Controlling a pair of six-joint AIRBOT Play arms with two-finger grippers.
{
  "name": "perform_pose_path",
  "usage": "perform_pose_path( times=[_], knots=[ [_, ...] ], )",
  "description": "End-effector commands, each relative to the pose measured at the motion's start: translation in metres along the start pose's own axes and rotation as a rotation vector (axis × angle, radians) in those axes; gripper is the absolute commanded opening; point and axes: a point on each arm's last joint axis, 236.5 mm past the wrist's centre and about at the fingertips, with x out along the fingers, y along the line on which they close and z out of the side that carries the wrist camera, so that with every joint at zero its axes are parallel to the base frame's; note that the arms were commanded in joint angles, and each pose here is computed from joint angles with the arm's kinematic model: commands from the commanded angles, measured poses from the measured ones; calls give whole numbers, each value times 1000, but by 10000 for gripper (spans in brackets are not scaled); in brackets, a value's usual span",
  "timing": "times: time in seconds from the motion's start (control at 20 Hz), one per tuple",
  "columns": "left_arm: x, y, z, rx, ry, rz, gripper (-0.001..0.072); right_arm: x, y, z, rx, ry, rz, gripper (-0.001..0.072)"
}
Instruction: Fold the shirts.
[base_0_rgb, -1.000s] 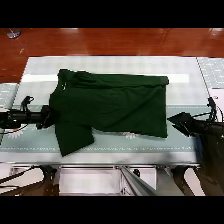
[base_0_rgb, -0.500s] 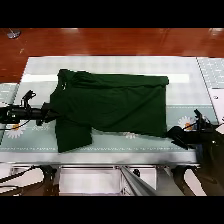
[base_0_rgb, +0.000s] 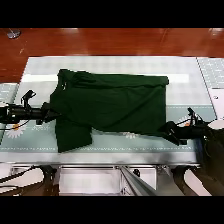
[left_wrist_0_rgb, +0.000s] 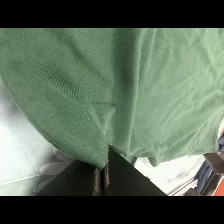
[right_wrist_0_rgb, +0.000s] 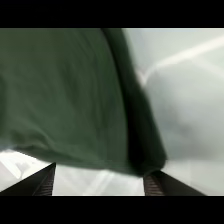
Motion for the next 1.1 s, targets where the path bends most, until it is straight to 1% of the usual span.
perform_pose_path(
  times=[0.0, 0.2, 0.25, 0.3, 0.35, 0.4, 0.45, 0.55, 0.6, 0.65, 0.7, 0.75, 0.85, 0.9, 0.95, 1.05],
  knots=[
    [0, 0, 0, 5, -1, 0, 34, -5, 9, 14, 23, -43, 17, 620],
    [0, 0, 0, 7, 0, 1, 34, 3, 6, 13, 84, -10, 22, 619],
    [0, 0, 0, 7, 0, 1, 34, 6, 7, 14, 97, -4, 30, 604],
    [0, 0, 0, 7, -1, 1, 34, 9, 7, 16, 106, -4, 39, 524],
    [0, 0, 1, 6, -1, 1, 34, 12, 8, 17, 113, 0, 45, 362],
    [0, 0, 1, 7, -1, 1, 34, 14, 11, 17, 86, 10, 66, 82],
    [0, 0, 1, 6, -1, 0, 34, 15, 19, 19, 57, 9, 101, 25],
    [-3, -5, 3, 13, -10, -11, 34, 3, 37, 32, 8, -17, 138, 25],
    [-9, -20, 11, 23, -37, -49, 34, -11, 52, 46, -34, -41, 156, 25],
    [-21, -43, 24, 53, -86, -105, 34, -30, 71, 62, -86, -80, 176, 24],
    [-42, -82, 42, 114, -167, -196, 34, -59, 98, 84, -152, -143, 201, 24],
    [-71, -125, 60, 187, -265, -290, 34, -92, 127, 105, -223, -220, 227, 24],
    [-161, -232, 79, 411, -508, -470, 33, -183, 197, 139, -388, -429, 283, 24],
    [-206, -276, 76, 523, -617, -510, 33, -239, 236, 145, -489, -557, 309, 24],
    [-248, -315, 66, 642, -725, -511, 33, -290, 269, 140, -583, -672, 332, 24],
    [-322, -382, 26, 875, -924, -465, 33, -387, 323, 102, -770, -890, 359, 24]
  ],
)
